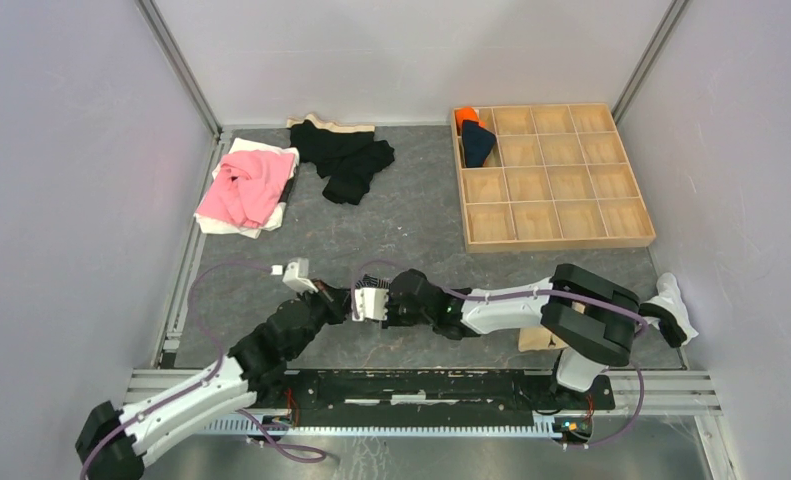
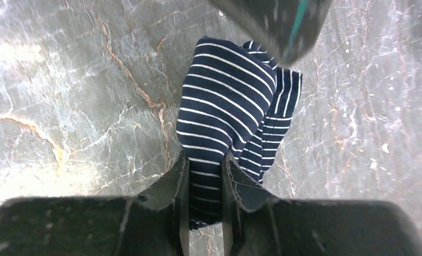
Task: Roll the underwear
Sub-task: Roll the underwear to the center of the board.
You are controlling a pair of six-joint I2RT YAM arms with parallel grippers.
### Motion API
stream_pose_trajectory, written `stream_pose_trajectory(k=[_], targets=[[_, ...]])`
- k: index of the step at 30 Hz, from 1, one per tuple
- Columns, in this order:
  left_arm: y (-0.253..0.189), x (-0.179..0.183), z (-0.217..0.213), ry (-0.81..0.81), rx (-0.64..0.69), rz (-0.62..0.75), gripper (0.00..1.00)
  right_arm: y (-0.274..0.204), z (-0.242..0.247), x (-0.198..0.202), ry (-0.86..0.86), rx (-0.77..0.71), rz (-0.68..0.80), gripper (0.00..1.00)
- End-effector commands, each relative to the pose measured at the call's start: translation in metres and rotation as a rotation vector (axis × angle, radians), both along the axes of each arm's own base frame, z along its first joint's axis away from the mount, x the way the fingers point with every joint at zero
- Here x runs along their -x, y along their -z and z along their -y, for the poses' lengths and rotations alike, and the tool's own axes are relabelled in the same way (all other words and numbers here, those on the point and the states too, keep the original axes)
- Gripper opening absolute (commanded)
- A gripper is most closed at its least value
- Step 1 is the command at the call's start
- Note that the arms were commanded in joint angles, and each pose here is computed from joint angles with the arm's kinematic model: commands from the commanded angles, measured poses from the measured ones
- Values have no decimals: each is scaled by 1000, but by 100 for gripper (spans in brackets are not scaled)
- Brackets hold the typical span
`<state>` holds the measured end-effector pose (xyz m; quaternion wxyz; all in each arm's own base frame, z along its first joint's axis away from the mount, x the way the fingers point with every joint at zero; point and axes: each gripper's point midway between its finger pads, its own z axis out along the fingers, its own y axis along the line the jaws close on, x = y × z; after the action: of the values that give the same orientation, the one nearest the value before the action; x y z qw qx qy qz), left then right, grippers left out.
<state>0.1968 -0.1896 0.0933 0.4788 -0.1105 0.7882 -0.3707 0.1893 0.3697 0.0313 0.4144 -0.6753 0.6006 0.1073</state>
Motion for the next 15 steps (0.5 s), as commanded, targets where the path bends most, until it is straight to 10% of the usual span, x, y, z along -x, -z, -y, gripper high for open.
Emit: stream_pose_trajectory(k=[1,15], targets=[[4,1,-35,-145,-25,-39,2,28,7,38,-2,-15,-379,0],[-7,18,-8,71,-21,31,2,34,9,53,149,-165,-916,0]])
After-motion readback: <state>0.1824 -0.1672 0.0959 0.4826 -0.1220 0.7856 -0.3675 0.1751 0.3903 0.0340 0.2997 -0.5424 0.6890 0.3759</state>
